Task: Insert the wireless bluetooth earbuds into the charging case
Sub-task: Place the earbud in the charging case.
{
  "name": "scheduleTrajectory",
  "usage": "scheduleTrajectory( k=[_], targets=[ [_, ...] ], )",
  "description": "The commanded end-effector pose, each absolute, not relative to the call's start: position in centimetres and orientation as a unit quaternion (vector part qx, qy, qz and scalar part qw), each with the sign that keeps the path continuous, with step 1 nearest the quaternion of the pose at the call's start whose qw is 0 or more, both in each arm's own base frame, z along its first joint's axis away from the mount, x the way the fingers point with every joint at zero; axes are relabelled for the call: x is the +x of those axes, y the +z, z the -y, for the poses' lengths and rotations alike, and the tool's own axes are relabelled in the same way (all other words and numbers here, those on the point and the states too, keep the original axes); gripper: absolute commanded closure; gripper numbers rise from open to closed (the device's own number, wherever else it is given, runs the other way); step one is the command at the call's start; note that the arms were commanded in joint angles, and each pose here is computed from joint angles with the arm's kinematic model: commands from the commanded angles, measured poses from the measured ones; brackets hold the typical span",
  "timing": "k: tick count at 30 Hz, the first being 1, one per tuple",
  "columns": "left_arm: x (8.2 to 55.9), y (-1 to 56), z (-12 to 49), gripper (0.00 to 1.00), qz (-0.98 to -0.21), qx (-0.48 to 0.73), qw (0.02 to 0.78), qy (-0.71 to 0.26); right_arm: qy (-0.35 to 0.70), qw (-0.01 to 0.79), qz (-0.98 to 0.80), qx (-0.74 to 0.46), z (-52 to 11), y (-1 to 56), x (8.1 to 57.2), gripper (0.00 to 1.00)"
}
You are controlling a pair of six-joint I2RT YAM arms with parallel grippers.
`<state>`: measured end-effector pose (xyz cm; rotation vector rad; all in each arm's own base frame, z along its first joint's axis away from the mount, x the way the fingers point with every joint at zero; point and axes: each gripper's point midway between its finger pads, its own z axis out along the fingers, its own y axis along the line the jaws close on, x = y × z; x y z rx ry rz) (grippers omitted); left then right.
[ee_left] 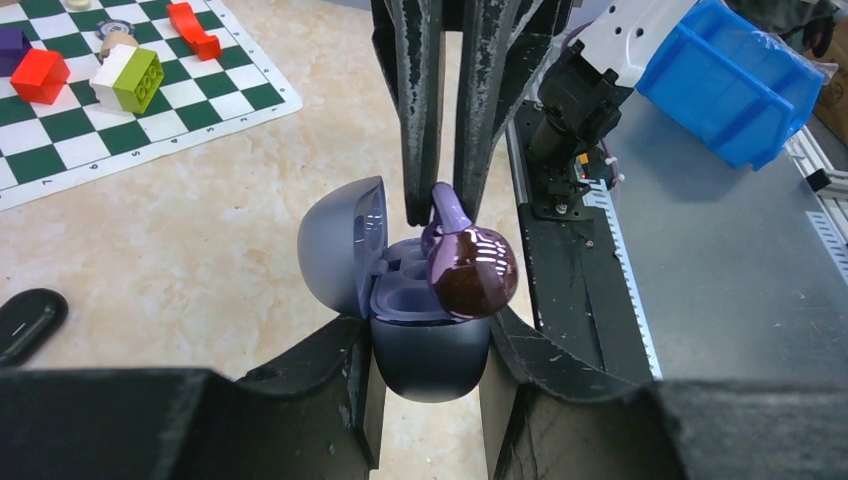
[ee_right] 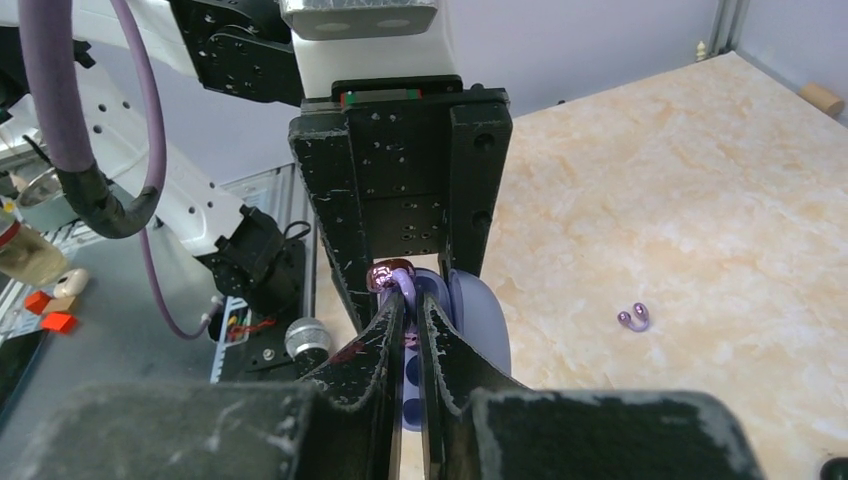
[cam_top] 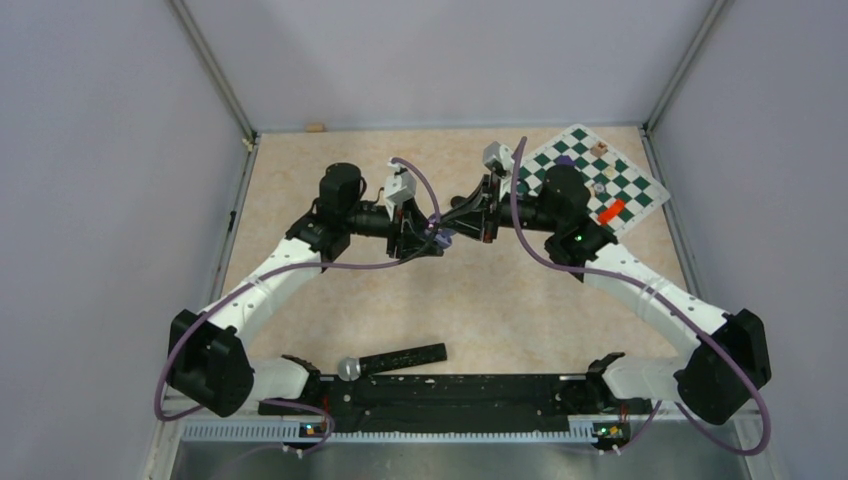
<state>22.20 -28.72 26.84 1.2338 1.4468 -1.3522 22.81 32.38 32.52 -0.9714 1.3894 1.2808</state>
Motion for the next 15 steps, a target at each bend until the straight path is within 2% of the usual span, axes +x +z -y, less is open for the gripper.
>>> scheduleTrajectory(
  k=[1, 15],
  targets=[
    [21.23, 28.29, 28.46, 0.92, -0.539, 0.512, 0.413, -0.526, 0.507, 0.516, -0.553, -0.412, -31.97, 34.13, 22.53, 0.94],
    [20.92, 28.47, 28.10, 0.90, -0.533, 0.526, 0.420, -0.512, 0.494, 0.527, -0.556, -0.412, -31.60, 34.37, 22.81, 0.96]
  ],
)
